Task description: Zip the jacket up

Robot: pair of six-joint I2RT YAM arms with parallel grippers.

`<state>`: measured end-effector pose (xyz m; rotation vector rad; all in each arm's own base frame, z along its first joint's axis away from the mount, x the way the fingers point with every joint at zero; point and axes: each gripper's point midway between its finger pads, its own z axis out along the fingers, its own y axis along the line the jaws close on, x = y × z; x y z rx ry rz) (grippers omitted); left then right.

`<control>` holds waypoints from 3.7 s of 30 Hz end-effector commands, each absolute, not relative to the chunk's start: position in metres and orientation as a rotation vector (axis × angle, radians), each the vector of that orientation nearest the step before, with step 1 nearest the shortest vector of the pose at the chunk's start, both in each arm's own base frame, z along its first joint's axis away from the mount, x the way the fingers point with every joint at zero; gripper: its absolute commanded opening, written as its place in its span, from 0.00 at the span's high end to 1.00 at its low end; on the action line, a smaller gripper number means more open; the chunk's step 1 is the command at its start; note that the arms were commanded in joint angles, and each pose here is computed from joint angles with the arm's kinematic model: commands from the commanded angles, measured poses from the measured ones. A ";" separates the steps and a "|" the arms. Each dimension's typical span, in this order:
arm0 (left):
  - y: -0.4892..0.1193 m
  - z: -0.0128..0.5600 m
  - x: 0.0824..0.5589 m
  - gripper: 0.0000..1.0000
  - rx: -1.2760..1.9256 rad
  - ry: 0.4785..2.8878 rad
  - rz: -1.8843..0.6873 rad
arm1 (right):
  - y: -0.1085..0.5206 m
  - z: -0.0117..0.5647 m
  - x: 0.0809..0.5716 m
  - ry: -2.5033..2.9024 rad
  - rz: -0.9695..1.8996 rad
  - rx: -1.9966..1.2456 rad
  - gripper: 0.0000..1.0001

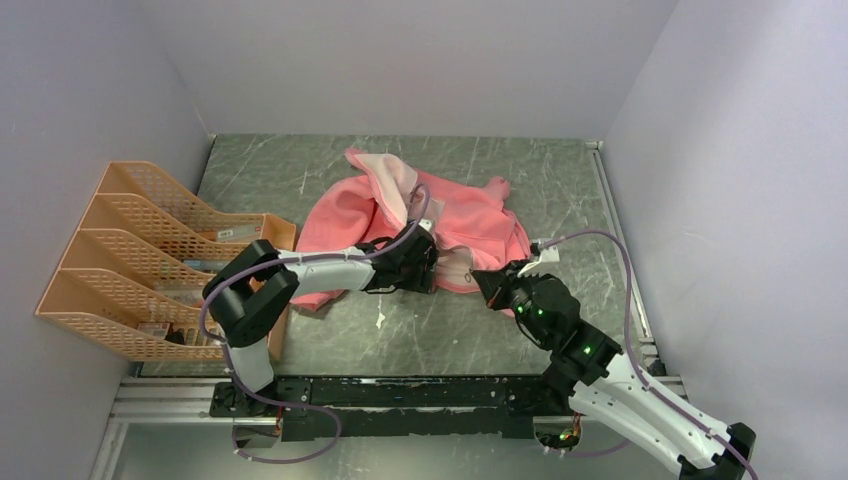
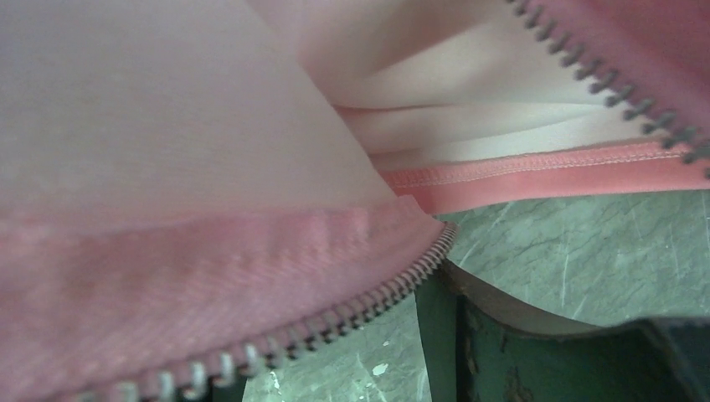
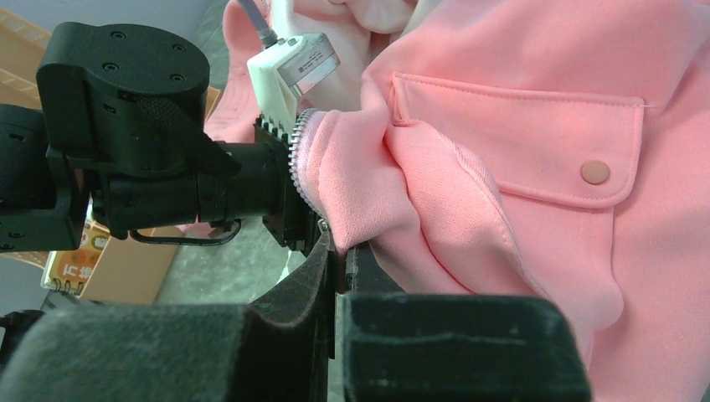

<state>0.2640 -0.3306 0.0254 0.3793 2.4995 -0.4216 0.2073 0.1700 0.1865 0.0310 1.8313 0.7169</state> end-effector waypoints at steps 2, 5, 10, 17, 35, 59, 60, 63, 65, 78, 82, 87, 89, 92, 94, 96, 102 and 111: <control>-0.345 0.030 0.266 0.32 0.421 2.473 -0.425 | 0.169 0.188 0.208 1.819 0.721 0.043 1.00; -0.345 0.027 0.267 0.32 0.427 2.477 -0.406 | 0.168 0.186 0.208 1.822 0.718 0.045 1.00; -0.345 0.018 0.269 0.33 0.438 2.495 -0.356 | 0.167 0.184 0.207 1.825 0.716 0.046 1.00; -0.342 -0.004 0.264 0.37 0.474 2.553 -0.275 | 0.165 0.185 0.206 1.825 0.714 0.048 1.00; -0.326 -0.010 0.236 0.92 0.465 2.606 -0.278 | 0.164 0.186 0.207 1.823 0.707 0.056 1.00; -0.294 0.157 0.259 0.92 0.080 2.238 -0.958 | 0.215 0.176 0.208 1.877 0.929 -0.056 1.00; -0.289 0.166 0.259 0.92 0.063 2.206 -0.984 | 0.221 0.175 0.207 1.880 0.975 -0.063 1.00; -0.282 0.187 0.259 0.92 0.025 2.104 -1.076 | 0.237 0.175 0.204 1.874 1.104 -0.085 1.00; -0.280 0.200 0.256 0.92 0.029 2.041 -1.146 | 0.245 0.177 0.202 1.861 1.174 -0.099 1.00; -0.286 0.233 0.224 0.92 0.115 1.803 -1.428 | 0.279 0.203 0.183 1.721 1.493 -0.216 1.00; -0.287 0.238 0.215 0.92 0.154 1.755 -1.482 | 0.281 0.213 0.184 1.676 1.520 -0.212 1.00; -0.288 0.248 0.202 0.92 0.210 1.683 -1.546 | 0.285 0.223 0.182 1.620 1.578 -0.215 1.00; -0.288 0.251 0.198 0.92 0.232 1.664 -1.568 | 0.286 0.227 0.179 1.596 1.609 -0.220 1.00; -0.288 0.254 0.193 0.92 0.255 1.635 -1.590 | 0.287 0.231 0.175 1.562 1.651 -0.228 1.00; -0.288 0.253 0.192 0.92 0.258 1.632 -1.592 | 0.288 0.234 0.172 1.545 1.677 -0.239 1.00; -0.287 0.253 0.191 0.92 0.260 1.621 -1.599 | 0.288 0.236 0.169 1.525 1.705 -0.248 1.00; -0.290 0.256 0.185 0.92 0.302 1.592 -1.637 | 0.288 0.244 0.162 1.474 1.763 -0.259 1.00; -0.291 0.257 0.178 0.92 0.329 1.564 -1.680 | 0.287 0.245 0.164 1.477 1.757 -0.245 1.00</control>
